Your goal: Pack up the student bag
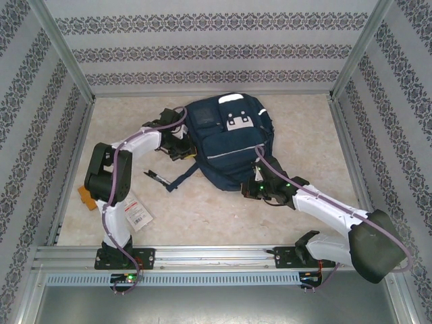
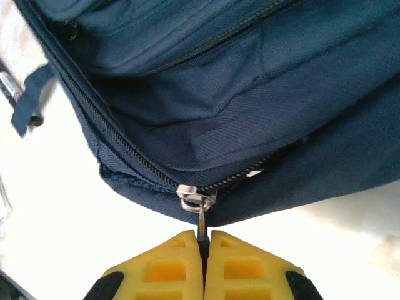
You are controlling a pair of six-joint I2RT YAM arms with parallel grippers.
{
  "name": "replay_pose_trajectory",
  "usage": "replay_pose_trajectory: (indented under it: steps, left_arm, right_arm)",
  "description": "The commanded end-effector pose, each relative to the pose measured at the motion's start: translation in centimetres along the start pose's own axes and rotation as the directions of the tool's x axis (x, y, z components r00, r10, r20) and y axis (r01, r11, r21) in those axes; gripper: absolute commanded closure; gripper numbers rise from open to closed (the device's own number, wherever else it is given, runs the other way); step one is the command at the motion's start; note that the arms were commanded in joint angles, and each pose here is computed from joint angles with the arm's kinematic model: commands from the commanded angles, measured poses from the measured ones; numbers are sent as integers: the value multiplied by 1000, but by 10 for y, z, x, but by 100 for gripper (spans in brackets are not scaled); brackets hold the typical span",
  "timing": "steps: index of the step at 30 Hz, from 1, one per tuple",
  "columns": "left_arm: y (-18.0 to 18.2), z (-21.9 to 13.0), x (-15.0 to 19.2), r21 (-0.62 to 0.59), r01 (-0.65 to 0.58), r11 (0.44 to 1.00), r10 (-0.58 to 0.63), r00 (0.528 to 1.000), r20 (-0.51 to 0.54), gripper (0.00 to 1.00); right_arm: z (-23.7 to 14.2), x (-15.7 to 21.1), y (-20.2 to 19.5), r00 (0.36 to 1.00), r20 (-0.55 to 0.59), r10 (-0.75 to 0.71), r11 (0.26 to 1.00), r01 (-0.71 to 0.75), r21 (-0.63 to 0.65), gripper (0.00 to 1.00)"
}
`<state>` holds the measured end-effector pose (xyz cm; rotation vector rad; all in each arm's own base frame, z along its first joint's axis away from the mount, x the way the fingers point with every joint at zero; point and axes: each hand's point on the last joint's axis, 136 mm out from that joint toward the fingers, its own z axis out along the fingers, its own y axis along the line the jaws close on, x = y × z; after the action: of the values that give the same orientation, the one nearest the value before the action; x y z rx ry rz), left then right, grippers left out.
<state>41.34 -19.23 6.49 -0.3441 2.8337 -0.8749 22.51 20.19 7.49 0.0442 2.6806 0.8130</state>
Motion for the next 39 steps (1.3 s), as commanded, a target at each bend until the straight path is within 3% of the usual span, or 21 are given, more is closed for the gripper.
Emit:
replay_pose_trajectory:
  steps: [1, 5, 10, 15, 19, 22, 29, 33, 37, 39]
  left_arm:
    - [23, -23, -44, -4, 60, 998, -60, 995, 82, 82]
    - [12, -37, -47, 43, 93, 995, -97, 990, 99, 66]
    - [-1, -55, 3, 156, 229, 961, -233, 972, 6, 57]
    - [-5, -66, 55, 147, 231, 962, -234, 972, 2, 55]
    - [-8, -69, 75, 128, 214, 969, -218, 976, 21, 54]
    - [-12, -57, 96, 92, 192, 977, -198, 978, 61, 48]
    - [-8, -31, 109, 133, 291, 947, -305, 947, 98, 47]
    - [4, -27, 104, 72, 269, 960, -277, 952, 133, 59]
    - [11, -35, 96, -14, 190, 982, -185, 968, 171, 95]
    - [11, -40, 91, -41, 149, 988, -139, 973, 185, 100]
  right_arm:
    - [6, 19, 17, 995, -101, -23, 998, 18, -52, 100]
    - [15, 10, 59, 996, -86, -39, 987, 25, -158, 100]
    - [23, -9, 107, 996, -73, -54, 969, 34, -246, 100]
    - [23, -22, 142, 995, -77, -70, 950, 43, -310, 100]
    - [24, -23, 150, 993, -87, -79, 946, 47, -322, 100]
    - [29, -12, 171, 984, -130, -123, 939, 73, -337, 100]
    - [41, 11, 185, 971, -184, -155, 937, 85, -338, 100]
    - [45, 22, 175, 966, -210, -151, 953, 86, -291, 100]
    - [42, 26, 131, 970, -217, -112, 989, 86, -124, 100]
    - [38, 28, 107, 971, -221, -91, 996, 84, -41, 100]
